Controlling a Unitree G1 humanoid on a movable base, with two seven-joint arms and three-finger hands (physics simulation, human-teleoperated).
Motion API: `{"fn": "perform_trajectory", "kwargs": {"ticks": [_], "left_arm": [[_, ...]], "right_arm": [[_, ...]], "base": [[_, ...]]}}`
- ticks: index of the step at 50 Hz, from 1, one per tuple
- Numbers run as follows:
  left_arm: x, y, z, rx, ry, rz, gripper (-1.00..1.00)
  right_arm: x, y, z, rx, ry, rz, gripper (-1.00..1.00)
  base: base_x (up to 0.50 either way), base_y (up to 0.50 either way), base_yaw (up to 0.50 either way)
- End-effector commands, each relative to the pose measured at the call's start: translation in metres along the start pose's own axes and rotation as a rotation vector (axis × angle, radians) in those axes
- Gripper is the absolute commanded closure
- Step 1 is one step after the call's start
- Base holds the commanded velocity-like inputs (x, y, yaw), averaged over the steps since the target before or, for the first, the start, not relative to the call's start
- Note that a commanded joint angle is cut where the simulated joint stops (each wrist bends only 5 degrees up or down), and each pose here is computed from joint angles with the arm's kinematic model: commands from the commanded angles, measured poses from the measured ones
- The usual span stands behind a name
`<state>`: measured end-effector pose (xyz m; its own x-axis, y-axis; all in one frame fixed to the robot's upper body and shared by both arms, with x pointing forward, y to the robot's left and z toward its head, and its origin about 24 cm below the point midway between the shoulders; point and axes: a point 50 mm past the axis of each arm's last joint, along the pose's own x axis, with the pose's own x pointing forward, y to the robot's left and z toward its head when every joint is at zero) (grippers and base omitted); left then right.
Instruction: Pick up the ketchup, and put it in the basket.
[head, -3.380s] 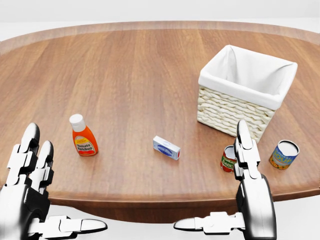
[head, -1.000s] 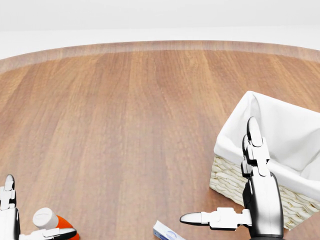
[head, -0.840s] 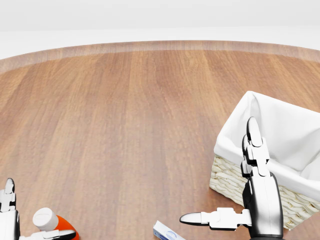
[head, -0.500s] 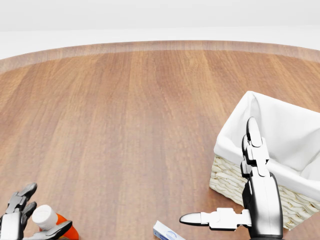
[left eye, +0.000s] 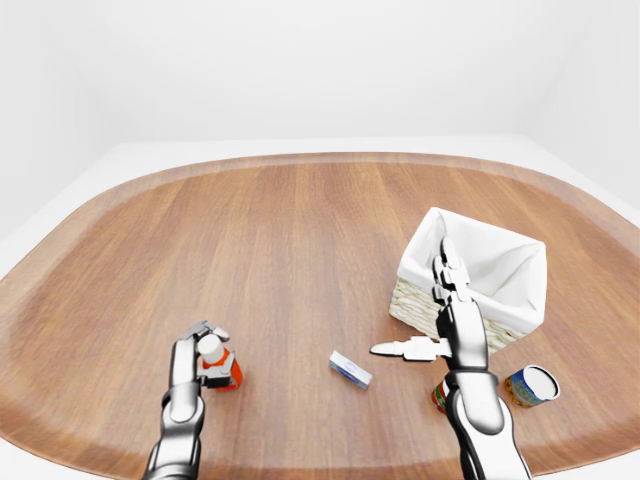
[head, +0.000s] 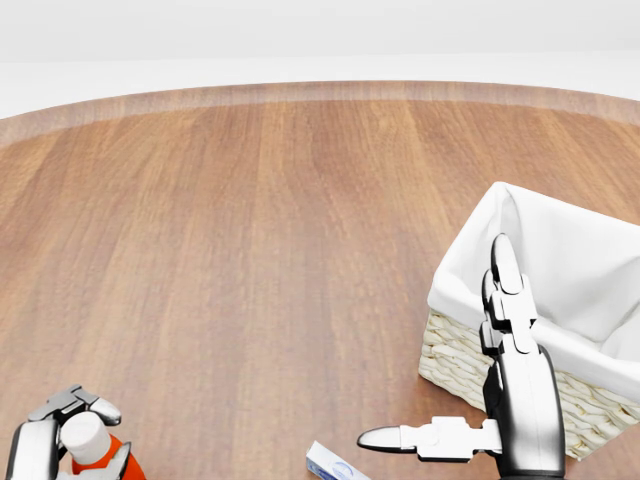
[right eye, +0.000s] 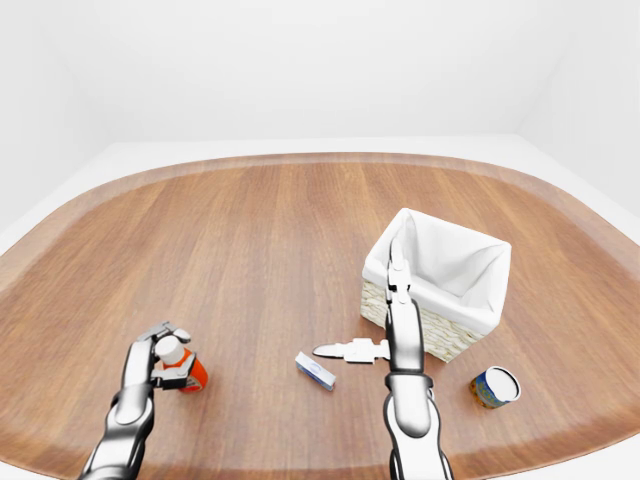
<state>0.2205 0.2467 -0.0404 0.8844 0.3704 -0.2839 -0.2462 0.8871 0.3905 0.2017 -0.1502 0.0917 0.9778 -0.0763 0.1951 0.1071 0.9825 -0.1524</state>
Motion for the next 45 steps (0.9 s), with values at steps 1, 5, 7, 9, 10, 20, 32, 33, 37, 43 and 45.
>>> {"fn": "perform_trajectory", "kwargs": {"ticks": [1,5,7,9,10,20,32,33,37,43,45], "left_arm": [[-0.006,0.004,-0.007,-0.029,0.02,0.021,1.0],[-0.012,0.003,0.006,-0.04,-0.045,0.01,1.0],[-0.014,0.002,0.012,-0.045,-0.075,0.005,1.0],[-0.016,0.002,0.024,-0.054,-0.126,-0.003,1.0],[-0.017,0.002,0.027,-0.057,-0.142,-0.006,1.0],[-0.031,-0.001,0.065,-0.075,-0.309,-0.038,1.0],[-0.044,-0.009,0.093,-0.078,-0.436,-0.074,1.0],[-0.044,-0.009,0.094,-0.078,-0.437,-0.074,1.0],[-0.055,-0.014,0.115,-0.09,-0.526,-0.104,1.0],[-0.067,-0.021,0.136,-0.109,-0.57,-0.143,1.0],[-0.067,-0.024,0.14,-0.111,-0.575,-0.152,1.0]], "right_arm": [[0.0,0.0,0.0,-0.001,0.0,0.001,-1.0],[0.0,0.0,0.0,-0.003,-0.001,0.0,-1.0],[0.0,0.0,0.0,-0.003,-0.001,0.0,-1.0],[0.0,0.0,0.0,-0.003,-0.001,-0.001,-1.0],[0.0,0.0,0.0,-0.003,-0.001,0.0,-1.0],[0.0,0.0,0.0,-0.005,-0.001,0.0,-1.0],[0.0,-0.001,0.001,-0.004,-0.003,-0.002,-1.0],[0.0,-0.001,0.001,-0.004,-0.003,-0.002,-1.0],[-0.001,-0.001,0.001,-0.006,-0.003,-0.003,-1.0],[0.0,-0.001,0.0,-0.006,-0.002,-0.004,-1.0],[-0.001,-0.002,0.001,-0.005,-0.003,-0.006,-1.0]], "base": [[0.0,0.0,0.0],[0.0,0.0,0.0],[0.0,0.0,0.0],[0.0,0.0,0.0],[0.0,0.0,0.0],[0.0,0.0,0.0],[0.0,0.0,0.0],[0.0,0.0,0.0],[0.0,0.0,0.0],[0.0,0.0,0.0],[0.0,0.0,0.0]]}}
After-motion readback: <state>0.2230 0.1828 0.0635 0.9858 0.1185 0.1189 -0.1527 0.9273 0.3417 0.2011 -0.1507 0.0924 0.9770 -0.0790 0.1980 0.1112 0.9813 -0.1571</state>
